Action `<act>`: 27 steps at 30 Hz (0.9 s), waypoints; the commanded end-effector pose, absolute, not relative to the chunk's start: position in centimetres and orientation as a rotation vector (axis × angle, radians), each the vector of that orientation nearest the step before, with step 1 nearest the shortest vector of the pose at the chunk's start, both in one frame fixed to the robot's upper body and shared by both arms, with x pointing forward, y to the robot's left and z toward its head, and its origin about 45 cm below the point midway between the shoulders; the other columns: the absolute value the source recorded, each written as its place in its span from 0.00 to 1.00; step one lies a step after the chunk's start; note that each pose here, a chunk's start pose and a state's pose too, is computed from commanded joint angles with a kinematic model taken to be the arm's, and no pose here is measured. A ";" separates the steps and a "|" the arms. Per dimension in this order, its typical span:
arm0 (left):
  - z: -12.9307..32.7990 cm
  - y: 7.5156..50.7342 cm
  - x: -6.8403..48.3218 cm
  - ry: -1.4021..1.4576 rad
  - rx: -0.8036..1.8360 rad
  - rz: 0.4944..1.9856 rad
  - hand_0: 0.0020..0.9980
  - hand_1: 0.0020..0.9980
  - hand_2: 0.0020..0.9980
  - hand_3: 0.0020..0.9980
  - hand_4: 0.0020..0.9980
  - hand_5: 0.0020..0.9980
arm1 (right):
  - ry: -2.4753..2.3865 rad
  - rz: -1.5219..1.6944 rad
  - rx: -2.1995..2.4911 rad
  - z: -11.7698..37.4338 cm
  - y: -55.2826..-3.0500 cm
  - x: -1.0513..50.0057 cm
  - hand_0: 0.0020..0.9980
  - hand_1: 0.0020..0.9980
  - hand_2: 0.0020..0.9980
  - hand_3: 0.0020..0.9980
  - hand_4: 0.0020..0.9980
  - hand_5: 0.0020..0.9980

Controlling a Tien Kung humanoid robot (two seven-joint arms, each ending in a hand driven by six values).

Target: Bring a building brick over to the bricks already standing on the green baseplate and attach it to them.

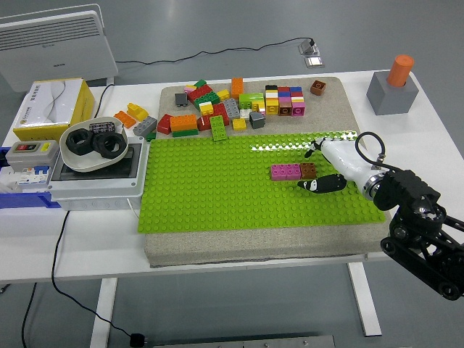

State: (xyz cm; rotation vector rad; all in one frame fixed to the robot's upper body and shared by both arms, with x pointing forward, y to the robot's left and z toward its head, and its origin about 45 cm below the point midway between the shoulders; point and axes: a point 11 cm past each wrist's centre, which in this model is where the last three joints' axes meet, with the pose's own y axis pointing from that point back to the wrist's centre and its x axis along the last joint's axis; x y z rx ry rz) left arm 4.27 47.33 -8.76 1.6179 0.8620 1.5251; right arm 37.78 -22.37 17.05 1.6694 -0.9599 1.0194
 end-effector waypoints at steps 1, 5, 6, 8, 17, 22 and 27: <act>-8.8 47.3 4.3 0.862 1.618 1.525 0.76 0.69 0.61 0.45 0.61 0.32 | -0.959 1.015 1.669 16.9 -22.4 37.8 0.81 0.87 0.89 0.64 0.90 0.63; -8.8 47.3 4.3 0.862 1.618 1.525 0.76 0.69 0.61 0.45 0.61 0.32 | -0.961 1.004 1.666 16.6 -22.6 37.9 0.81 0.87 0.89 0.64 0.90 0.63; -8.8 47.3 4.3 0.861 1.618 1.524 0.76 0.69 0.61 0.45 0.61 0.32 | -0.961 1.001 1.666 16.5 -22.6 37.9 0.81 0.87 0.89 0.64 0.90 0.65; -8.8 47.3 4.3 0.860 1.618 1.523 0.76 0.69 0.61 0.45 0.61 0.32 | -0.961 0.997 1.667 16.4 -22.5 37.9 0.81 0.87 0.89 0.64 0.90 0.65; -8.7 47.4 4.4 0.857 1.618 1.524 0.76 0.69 0.61 0.45 0.61 0.32 | -0.940 0.975 1.673 15.4 -22.2 37.9 0.81 0.87 0.89 0.65 0.90 0.65; -8.7 47.4 4.4 0.857 1.618 1.524 0.76 0.69 0.61 0.44 0.61 0.32 | -0.928 0.965 1.673 15.0 -22.2 37.7 0.81 0.87 0.89 0.65 0.90 0.65; -8.7 47.4 4.5 0.856 1.619 1.522 0.76 0.69 0.61 0.44 0.61 0.32 | -0.926 0.956 1.669 14.7 -22.3 37.8 0.81 0.87 0.88 0.65 0.90 0.65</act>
